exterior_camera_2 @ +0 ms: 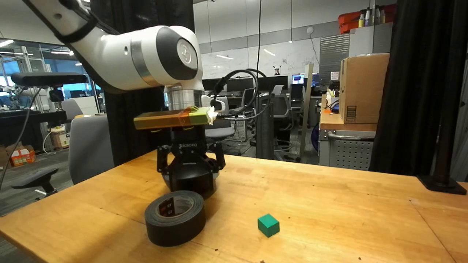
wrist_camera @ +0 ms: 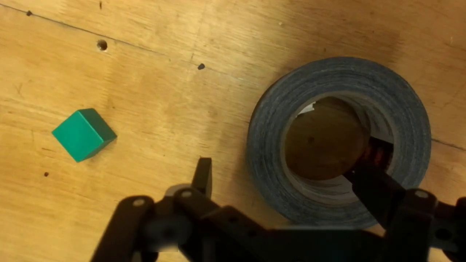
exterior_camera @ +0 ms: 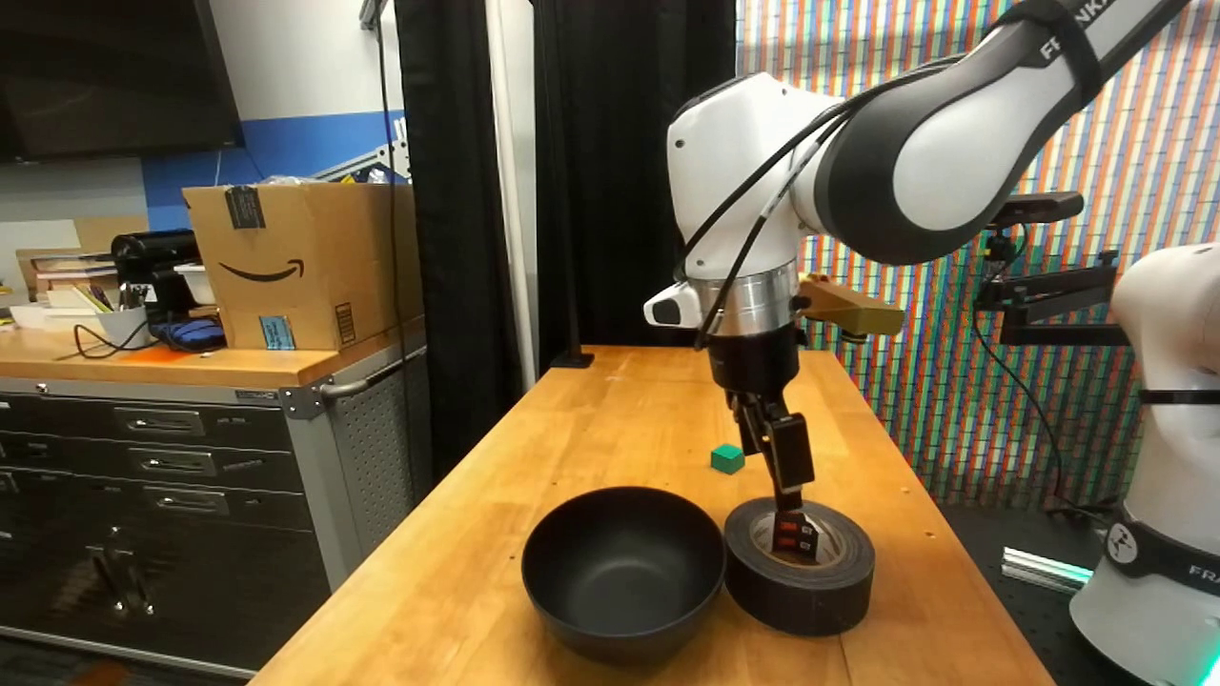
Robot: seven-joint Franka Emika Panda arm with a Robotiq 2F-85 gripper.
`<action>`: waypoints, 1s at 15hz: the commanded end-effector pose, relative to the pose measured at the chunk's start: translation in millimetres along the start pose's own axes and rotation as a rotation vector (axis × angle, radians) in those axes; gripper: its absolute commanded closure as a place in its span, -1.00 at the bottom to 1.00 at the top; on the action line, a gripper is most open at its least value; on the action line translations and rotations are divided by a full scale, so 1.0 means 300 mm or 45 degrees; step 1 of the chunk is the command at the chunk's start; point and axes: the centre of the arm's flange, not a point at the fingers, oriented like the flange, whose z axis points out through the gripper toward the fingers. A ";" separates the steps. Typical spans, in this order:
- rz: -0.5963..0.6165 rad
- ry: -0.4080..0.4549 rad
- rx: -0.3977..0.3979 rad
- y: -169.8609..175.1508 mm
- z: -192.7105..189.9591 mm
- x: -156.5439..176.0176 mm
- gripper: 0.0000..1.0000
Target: Move the seal tape
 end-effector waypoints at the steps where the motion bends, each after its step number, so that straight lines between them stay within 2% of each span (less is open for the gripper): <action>1: -0.042 0.014 0.044 0.039 0.064 0.041 -1.00; 5: -0.062 0.007 0.071 0.077 0.124 0.048 -1.00; 10: -0.063 0.028 0.074 0.131 0.137 0.033 -1.00; 11: -0.063 0.029 0.072 0.143 0.137 0.027 -0.95; 12: -0.063 0.029 0.072 0.153 0.138 0.021 -0.56; 14: -0.065 0.026 0.072 0.169 0.142 0.011 -0.45; 15: -0.065 0.026 0.070 0.176 0.145 0.007 -0.30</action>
